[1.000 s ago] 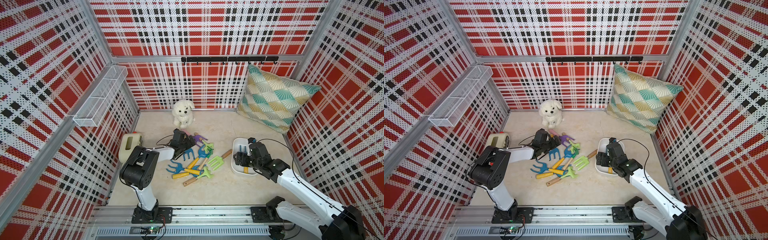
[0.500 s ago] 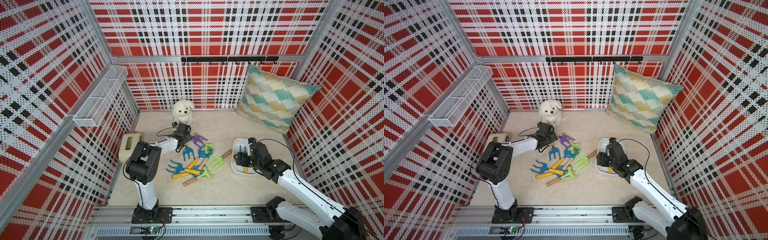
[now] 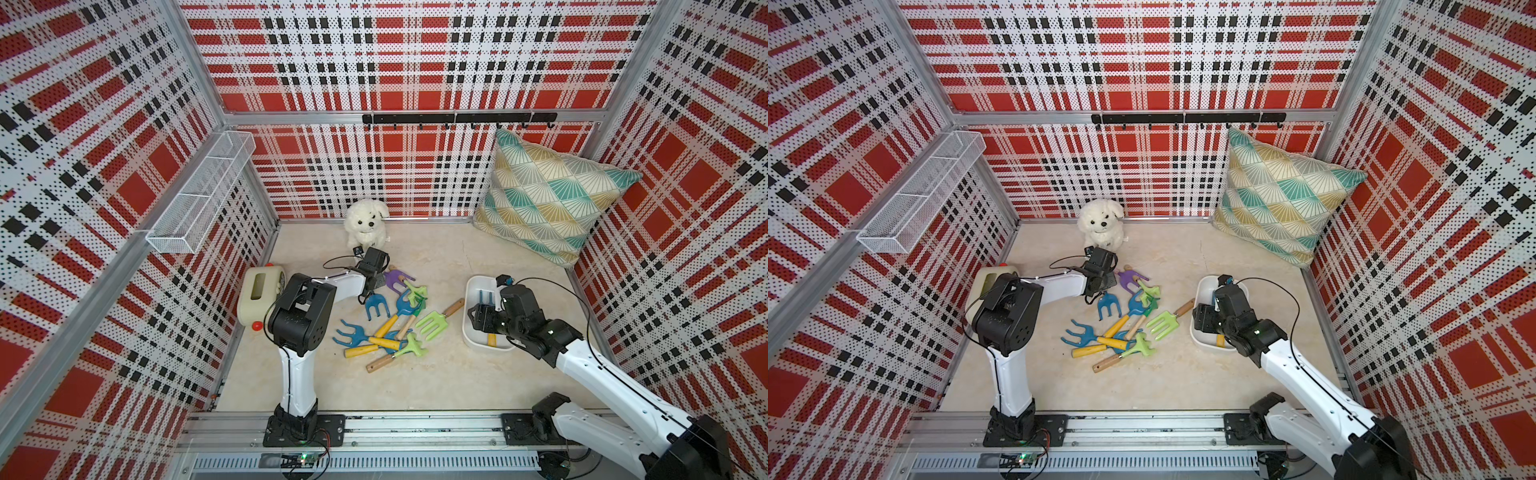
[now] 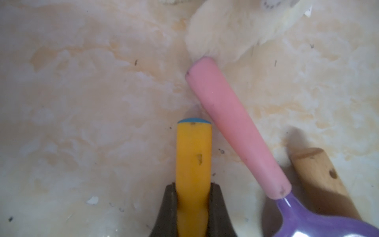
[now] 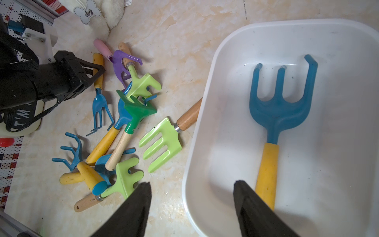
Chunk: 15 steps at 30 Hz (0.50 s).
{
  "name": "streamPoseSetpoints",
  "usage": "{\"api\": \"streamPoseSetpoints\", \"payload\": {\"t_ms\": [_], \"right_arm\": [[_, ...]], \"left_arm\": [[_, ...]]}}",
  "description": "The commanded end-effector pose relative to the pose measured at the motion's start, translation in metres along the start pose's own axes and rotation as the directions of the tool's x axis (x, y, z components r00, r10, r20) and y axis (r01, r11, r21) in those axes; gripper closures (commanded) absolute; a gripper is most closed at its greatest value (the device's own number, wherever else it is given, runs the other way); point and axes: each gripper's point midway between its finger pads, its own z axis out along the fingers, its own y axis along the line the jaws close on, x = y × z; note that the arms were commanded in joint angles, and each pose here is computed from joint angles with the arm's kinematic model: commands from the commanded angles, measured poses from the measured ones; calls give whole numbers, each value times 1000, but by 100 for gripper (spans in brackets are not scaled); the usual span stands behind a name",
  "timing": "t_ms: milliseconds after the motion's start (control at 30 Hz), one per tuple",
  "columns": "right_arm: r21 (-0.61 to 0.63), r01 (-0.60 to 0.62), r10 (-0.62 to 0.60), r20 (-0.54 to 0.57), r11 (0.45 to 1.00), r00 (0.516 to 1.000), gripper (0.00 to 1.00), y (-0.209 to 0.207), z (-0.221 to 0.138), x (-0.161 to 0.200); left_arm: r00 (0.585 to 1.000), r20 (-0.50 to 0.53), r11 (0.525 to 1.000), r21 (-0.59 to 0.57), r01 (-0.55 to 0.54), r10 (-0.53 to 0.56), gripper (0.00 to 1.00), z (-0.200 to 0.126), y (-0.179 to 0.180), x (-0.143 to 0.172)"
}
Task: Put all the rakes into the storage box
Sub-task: Pick up the rake at the center of the board.
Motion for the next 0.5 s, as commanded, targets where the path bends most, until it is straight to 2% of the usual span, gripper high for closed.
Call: {"api": "streamPoseSetpoints", "payload": {"t_ms": [0,133,267,333,467], "right_arm": [[-24,-4,5,17,1000,1000,29,3,-1,-3],[-42,-1,1,13,999,1000,27,7,0,-5],[-90,13,-13,1,996,1000,23,18,2,-6],[-129,22,-23,-3,991,1000,21,26,2,-8],[-208,58,-62,-15,977,998,18,47,1,-15]], "left_arm": [[999,-17,996,-72,-52,51,100,-3,18,10],[995,69,993,-91,-71,77,100,-29,19,-20],[970,186,987,-61,-148,157,100,-75,-2,-54],[943,241,973,-30,-230,231,100,-101,-24,-63],[840,348,890,30,-454,417,100,-152,-83,-50]]}}
